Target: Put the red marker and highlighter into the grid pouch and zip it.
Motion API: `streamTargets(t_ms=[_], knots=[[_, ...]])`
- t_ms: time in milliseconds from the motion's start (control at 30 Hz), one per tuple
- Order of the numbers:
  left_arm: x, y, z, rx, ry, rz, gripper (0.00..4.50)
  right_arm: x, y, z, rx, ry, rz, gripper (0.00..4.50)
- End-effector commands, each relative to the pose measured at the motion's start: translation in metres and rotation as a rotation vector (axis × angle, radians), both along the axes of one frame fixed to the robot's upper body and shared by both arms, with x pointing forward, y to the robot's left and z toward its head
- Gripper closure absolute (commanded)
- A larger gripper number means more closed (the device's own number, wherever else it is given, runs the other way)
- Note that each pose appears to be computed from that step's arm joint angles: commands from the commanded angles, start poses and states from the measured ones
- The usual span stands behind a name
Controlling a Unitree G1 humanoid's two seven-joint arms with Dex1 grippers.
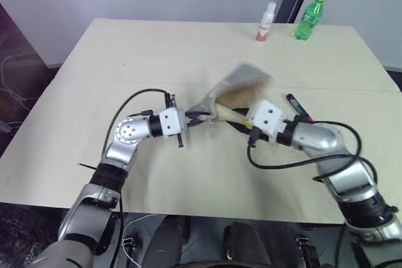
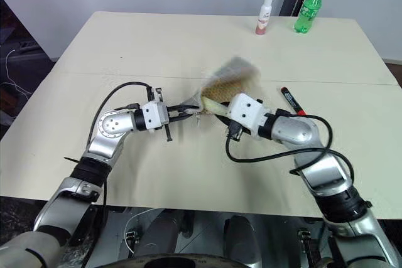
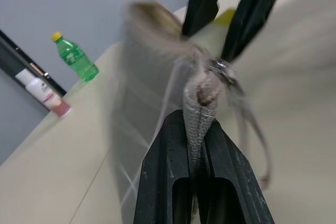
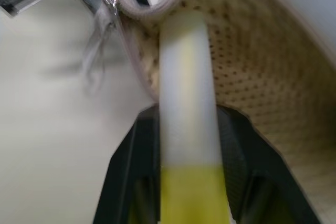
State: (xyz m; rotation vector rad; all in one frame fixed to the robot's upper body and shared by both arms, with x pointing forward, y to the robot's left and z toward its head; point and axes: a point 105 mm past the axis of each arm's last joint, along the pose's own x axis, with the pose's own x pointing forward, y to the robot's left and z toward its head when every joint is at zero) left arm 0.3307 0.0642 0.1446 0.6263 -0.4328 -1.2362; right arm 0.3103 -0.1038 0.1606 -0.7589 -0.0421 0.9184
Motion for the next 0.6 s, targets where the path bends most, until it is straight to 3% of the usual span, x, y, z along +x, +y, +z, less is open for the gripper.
streamTargets(t_ms=[33, 200, 600], knots=[[-0.014, -0.015, 0.019, -0.061, -0.029, -0.105, 4.50, -0.005, 0.024, -0.004, -0.105, -0.091, 0.152, 3.60], [-0.014, -0.010, 0.024, -0.073, -0.018, -0.111, 4.50, -0.006, 0.018, -0.018, -0.162, -0.085, 0.178, 3.60], [-0.017, 0.004, 0.019, -0.009, -0.049, -0.095, 4.50, 0.013, -0.034, -0.002, -0.241, -0.090, -0.020, 3.60]])
